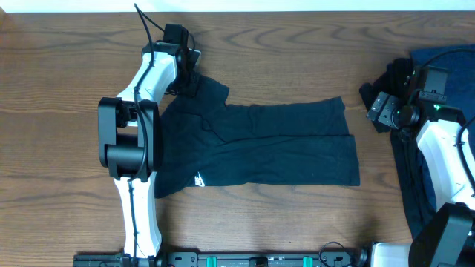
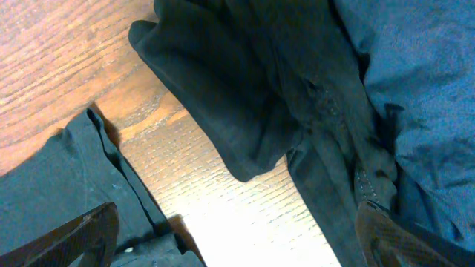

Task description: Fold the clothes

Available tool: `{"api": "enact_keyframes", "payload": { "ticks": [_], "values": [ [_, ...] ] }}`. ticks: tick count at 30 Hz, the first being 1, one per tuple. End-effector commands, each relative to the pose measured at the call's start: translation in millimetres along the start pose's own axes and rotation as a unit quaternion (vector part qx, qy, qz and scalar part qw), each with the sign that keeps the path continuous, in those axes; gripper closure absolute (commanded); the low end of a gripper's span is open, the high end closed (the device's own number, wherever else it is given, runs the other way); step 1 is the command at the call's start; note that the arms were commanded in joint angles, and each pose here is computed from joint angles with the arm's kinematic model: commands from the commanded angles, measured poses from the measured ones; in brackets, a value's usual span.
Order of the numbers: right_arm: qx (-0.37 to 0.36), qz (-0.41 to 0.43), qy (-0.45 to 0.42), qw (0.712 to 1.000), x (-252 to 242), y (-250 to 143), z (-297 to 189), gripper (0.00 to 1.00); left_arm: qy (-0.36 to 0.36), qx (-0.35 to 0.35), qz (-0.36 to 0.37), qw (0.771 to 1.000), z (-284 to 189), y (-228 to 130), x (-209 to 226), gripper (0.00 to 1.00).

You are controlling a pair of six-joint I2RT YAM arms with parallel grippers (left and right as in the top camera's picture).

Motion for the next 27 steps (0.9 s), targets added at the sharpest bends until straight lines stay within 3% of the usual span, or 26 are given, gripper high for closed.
{"api": "enact_keyframes", "payload": {
  "ticks": [1,15,21,27],
  "values": [
    [-0.003,0.002,-0.005,1.000,-3,2,-1,0.01,0.018,0.002,-0.006,1.000,9,2,6,0.50],
    [-0.003,0.001,-0.005,1.000,-3,2,-1,0.01,0.005,-0.040,0.003,0.999,-23,23,-5,0.49],
    [-0.003,0.001,-0.005,1.000,-3,2,-1,0.01,-0.034,-0.057,0.016,0.998,-24,29,-23,0.36],
    [-0.003,0.001,-0.005,1.000,-3,2,-1,0.01,-0.043,-0.056,0.016,0.997,-21,28,-25,0.34]
  ]
}}
Point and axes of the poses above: each gripper's point midway between its finger pads, its own z axis out along the fingers, its own x axis along the line the jaws close on, y = z × x, the point moved 4 cm from there along -z, back along the fingers, and after that the axes turned 4 degrees about -z, right-handed, at the moved point
